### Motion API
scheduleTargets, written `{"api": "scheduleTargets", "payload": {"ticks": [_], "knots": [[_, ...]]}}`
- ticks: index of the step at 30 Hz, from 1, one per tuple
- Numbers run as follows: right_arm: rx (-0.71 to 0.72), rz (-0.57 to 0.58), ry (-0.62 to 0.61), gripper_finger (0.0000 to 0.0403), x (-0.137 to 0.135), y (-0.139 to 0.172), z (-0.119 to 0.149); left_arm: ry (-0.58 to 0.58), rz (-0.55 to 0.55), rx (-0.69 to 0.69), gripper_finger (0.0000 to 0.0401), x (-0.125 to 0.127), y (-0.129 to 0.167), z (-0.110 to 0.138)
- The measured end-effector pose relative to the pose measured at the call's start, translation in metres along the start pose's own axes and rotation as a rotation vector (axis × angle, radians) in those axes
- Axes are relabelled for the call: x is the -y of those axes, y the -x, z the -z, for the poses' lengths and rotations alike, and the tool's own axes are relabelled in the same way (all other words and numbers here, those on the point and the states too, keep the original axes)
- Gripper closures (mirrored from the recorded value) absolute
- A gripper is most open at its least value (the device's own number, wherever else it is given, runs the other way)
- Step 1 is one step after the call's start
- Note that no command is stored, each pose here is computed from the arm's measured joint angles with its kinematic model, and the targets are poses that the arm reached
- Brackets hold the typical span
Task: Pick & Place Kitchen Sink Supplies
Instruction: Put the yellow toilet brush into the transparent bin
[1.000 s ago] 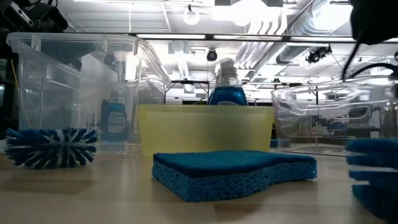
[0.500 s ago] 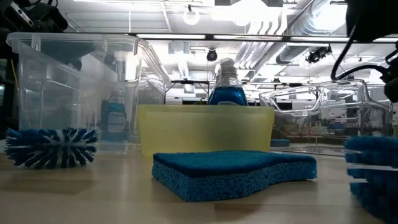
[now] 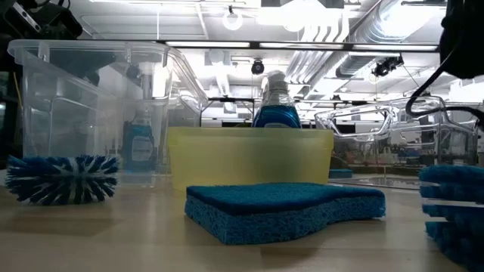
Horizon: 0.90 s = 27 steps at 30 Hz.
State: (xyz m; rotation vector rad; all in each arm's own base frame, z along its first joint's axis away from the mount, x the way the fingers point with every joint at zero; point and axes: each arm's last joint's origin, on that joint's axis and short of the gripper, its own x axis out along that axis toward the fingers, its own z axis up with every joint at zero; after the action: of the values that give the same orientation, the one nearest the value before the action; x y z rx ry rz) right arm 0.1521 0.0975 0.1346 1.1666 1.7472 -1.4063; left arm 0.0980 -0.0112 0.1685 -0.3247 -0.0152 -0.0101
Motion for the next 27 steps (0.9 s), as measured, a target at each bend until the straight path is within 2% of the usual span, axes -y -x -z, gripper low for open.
{"api": "scheduleTargets", "payload": {"ticks": [7, 19, 27], "knots": [[-0.052, -0.024, 0.040, 0.0166, -0.001, -0.014, -0.006, 0.000, 0.000, 0.000, 0.0399, 0.000, 0.000, 0.000], [-0.043, -0.014, 0.048, 0.0268, 0.001, -0.018, -0.009, 0.000, 0.000, 0.000, 0.0399, 0.000, 0.000, 0.000], [-0.070, -0.009, 0.063, 0.0287, 0.002, -0.023, -0.011, 0.000, 0.000, 0.000, 0.0399, 0.000, 0.000, 0.000]]}}
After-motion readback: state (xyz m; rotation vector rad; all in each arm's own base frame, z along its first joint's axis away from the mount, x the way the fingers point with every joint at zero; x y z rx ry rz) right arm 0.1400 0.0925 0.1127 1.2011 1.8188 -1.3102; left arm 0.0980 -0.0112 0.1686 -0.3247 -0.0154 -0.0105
